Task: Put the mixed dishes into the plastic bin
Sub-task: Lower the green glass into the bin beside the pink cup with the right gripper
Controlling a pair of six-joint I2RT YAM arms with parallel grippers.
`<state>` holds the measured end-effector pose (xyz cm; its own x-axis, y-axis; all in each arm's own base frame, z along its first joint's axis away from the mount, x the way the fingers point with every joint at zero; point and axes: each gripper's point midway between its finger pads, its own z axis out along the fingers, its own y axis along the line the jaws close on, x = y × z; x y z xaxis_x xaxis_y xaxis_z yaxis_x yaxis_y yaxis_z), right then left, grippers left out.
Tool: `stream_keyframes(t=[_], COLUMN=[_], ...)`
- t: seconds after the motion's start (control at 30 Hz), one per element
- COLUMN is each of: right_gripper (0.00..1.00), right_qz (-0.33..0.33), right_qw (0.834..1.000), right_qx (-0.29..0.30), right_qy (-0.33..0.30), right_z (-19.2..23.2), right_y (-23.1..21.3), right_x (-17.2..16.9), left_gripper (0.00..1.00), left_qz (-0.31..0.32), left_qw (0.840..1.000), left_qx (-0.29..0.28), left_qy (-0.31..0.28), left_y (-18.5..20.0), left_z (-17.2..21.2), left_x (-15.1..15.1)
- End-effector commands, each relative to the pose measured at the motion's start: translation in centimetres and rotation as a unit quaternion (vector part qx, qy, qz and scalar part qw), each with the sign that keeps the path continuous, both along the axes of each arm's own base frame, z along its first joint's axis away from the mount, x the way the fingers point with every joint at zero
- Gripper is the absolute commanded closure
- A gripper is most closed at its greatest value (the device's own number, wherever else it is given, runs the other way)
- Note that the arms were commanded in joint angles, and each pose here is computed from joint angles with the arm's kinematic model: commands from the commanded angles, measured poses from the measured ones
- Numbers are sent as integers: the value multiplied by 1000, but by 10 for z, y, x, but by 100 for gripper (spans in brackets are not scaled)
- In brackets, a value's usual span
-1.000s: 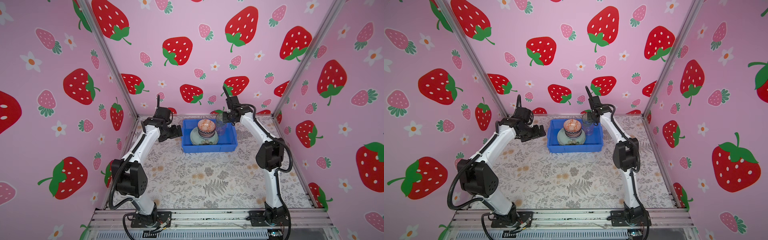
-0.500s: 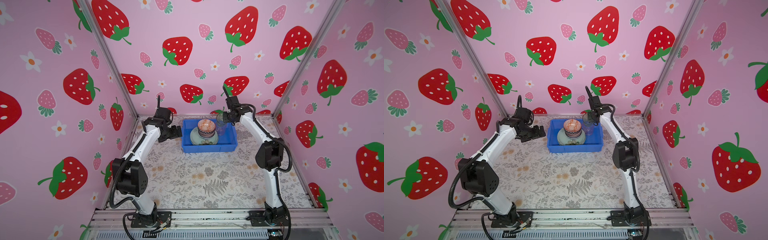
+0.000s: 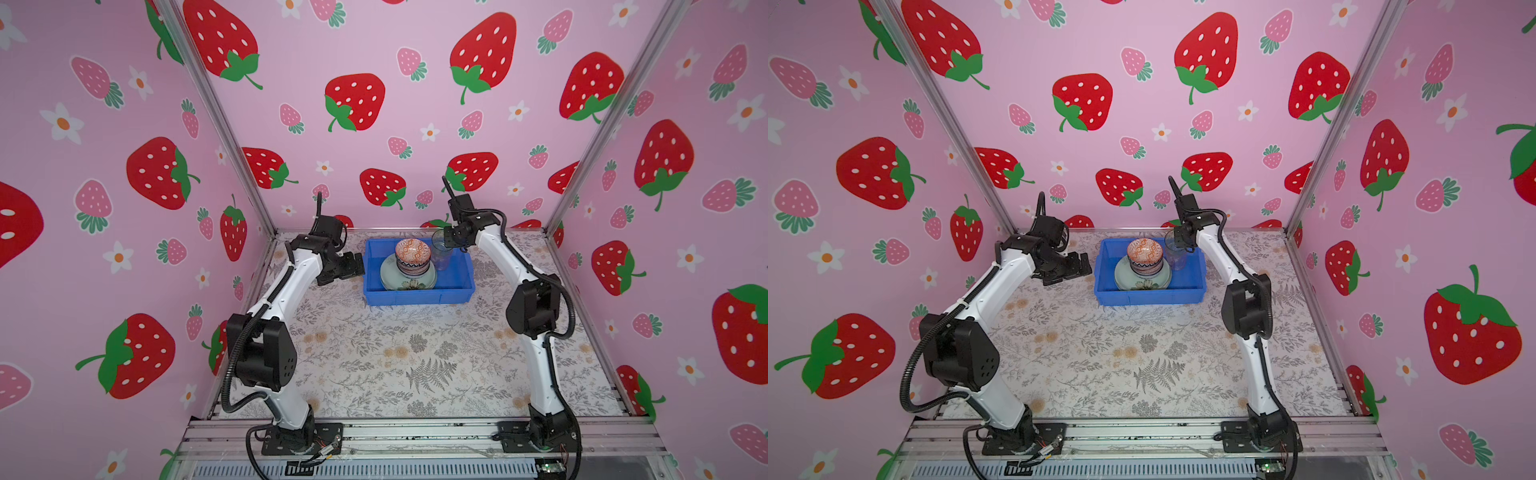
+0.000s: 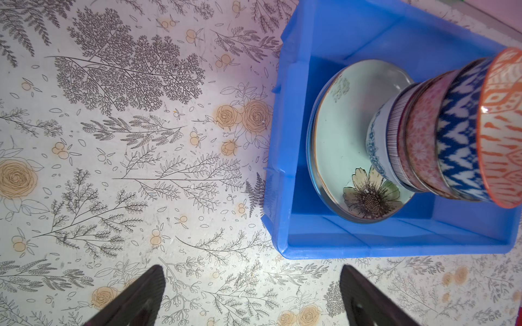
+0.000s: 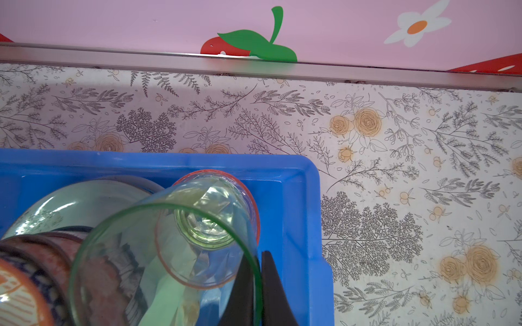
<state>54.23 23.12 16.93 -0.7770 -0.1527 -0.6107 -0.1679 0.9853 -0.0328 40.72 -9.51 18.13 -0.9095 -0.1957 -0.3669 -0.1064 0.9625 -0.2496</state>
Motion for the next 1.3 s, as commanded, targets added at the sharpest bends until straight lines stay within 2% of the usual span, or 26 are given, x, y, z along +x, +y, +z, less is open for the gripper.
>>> stream_keyframes(t=[0.0,0.07,0.33,0.5,0.77,0.97,1.27], right_gripper=[100,100,88,87,73,65,57], right_qz=[-8,-8,-2,-4,-12,-12,7], right_qw=[1000,1000,1000,1000,999,996,990], right_qx=[-30,-30,-5,7,13,24,51], right_qy=[4,4,-18,-30,-50,-80,-131], right_z=[-14,-16,-5,2,17,46,117], right_y=[-9,-9,1,4,2,1,-2], right_x=[7,8,17,23,28,28,11], left_gripper=[1,1,1,1,1,1,1], left_qz=[-3,-6,-10,-12,-13,-11,5], left_qw=[1000,1000,1000,1000,1000,999,993], left_qx=[11,13,18,19,25,42,75], left_qy=[-1,-2,-4,-4,-5,-12,-89], left_y=[0,-2,-4,-5,-4,0,24], left_z=[5,5,6,6,6,9,40], left_x=[3,3,3,3,3,3,6])
